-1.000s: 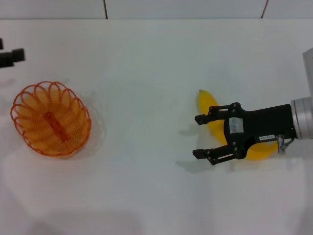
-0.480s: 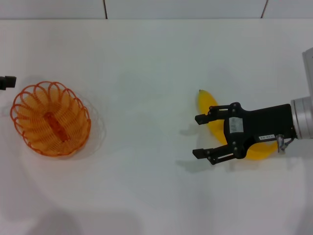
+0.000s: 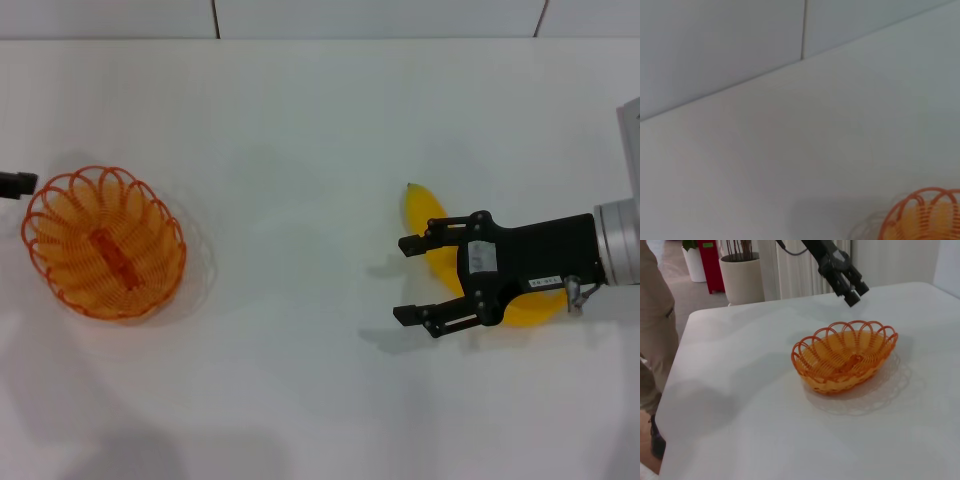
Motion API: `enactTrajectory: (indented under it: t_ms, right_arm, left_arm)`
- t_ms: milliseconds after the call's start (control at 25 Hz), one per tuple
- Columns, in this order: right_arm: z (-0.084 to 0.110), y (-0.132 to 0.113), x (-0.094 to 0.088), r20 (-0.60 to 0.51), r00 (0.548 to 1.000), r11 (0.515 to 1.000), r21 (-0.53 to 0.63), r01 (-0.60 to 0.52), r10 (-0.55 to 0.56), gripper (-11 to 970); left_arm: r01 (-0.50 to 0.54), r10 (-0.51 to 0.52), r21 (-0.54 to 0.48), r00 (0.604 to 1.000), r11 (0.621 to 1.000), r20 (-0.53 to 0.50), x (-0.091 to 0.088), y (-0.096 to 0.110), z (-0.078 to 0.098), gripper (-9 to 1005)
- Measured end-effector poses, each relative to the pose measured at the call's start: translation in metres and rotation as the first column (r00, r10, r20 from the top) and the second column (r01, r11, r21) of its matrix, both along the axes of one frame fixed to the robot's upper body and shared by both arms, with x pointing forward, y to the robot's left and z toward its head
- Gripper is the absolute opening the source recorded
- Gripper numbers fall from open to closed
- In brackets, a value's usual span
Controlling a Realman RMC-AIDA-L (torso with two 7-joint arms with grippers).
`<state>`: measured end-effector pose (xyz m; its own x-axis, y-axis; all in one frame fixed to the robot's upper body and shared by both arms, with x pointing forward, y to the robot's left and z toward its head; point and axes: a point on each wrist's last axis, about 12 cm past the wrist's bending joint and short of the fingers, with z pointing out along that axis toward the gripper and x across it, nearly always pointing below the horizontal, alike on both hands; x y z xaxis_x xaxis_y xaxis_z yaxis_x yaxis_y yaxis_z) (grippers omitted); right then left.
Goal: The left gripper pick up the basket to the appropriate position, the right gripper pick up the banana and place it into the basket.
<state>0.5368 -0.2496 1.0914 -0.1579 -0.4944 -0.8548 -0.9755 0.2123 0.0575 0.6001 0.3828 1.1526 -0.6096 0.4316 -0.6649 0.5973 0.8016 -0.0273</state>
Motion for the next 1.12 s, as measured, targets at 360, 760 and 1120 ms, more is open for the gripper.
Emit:
enactTrajectory:
  t_ms: [360, 760, 1120]
  right_arm:
    - [-0.001, 0.000, 0.000, -0.007, 1.000, 1.000, 0.000, 0.002, -0.002, 861]
    - [-0.001, 0.001, 0.000, -0.013, 1.000, 1.000, 0.001, 0.000, 0.000, 861]
    - [-0.001, 0.001, 0.000, -0.015, 1.000, 1.000, 0.001, 0.002, -0.002, 861]
  left_arm:
    - [0.040, -0.040, 0.060, 0.999, 0.997, 0.004, 0.009, -0.029, -0.018, 881]
    - [0.029, -0.030, 0.064, 1.000, 0.998, 0.007, 0.013, -0.034, -0.030, 880]
    - [0.036, -0.038, 0.069, 0.999, 0.997, 0.028, 0.014, -0.039, -0.035, 878]
